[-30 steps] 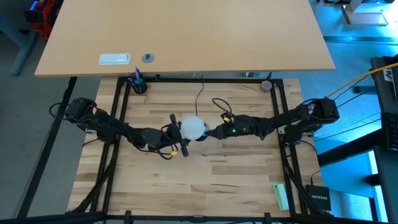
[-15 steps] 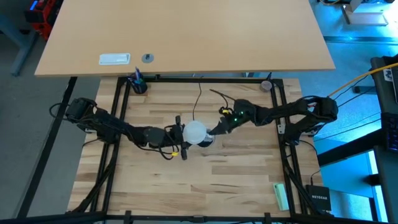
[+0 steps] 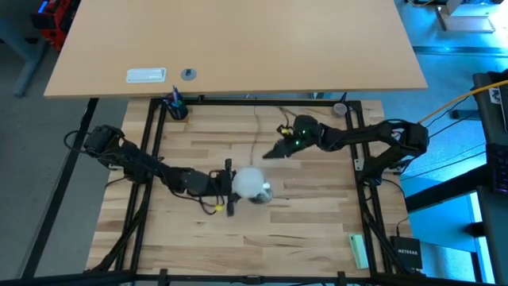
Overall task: Screw lightbulb
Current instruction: Remove the lightbulb from the lamp
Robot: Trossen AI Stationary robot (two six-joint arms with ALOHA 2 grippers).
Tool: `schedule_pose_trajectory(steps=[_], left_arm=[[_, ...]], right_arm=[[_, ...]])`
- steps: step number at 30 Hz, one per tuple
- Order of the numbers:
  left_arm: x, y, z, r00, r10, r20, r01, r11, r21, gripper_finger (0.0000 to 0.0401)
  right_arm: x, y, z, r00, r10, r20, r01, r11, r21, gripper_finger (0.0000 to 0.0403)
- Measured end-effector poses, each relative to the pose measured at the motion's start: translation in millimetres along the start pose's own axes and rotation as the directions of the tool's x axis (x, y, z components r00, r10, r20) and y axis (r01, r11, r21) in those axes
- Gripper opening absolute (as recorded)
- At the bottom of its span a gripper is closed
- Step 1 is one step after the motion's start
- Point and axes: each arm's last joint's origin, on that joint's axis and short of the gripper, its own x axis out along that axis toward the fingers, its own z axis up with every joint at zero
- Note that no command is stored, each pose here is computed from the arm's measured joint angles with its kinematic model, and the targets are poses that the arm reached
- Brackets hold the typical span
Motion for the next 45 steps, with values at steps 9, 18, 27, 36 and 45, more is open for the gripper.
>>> schedule_pose_trajectory(steps=[9, 18, 27, 36, 45], left_arm=[[0.7, 6.9, 6.7, 0.985, 0.171, 0.033, -0.17, 0.984, -0.047, 0.0137], [-7.1, 16.1, 19.4, 0.979, 0.205, 0.015, -0.198, 0.961, -0.192, 0.0137], [-18.2, 40.1, 32.0, 0.965, 0.255, -0.066, -0.255, 0.844, -0.472, 0.0138], [-17.4, 46.9, 32.9, 0.962, 0.264, -0.074, -0.258, 0.779, -0.572, 0.0137], [-16.3, 51.3, 32.1, 0.957, 0.279, -0.082, -0.27, 0.745, -0.61, 0.0137]], right_arm=[[-12.1, 20.8, -3.6, 0.995, 0.083, -0.051, -0.092, 0.974, -0.205, 0.021], [-43.5, 90.0, -35.8, 0.973, 0.226, 0.038, -0.125, 0.662, -0.739, 0.0213], [-46.2, 124.2, -67.8, 0.923, 0.307, 0.23, 0.216, 0.079, -0.973, 0.0213], [-22.0, 105.6, -108.4, 0.994, 0.051, 0.101, 0.112, -0.355, -0.928, 0.0214], [21.1, 86.6, -123.8, 0.96, -0.178, 0.217, 0.091, -0.534, -0.841, 0.0214]])
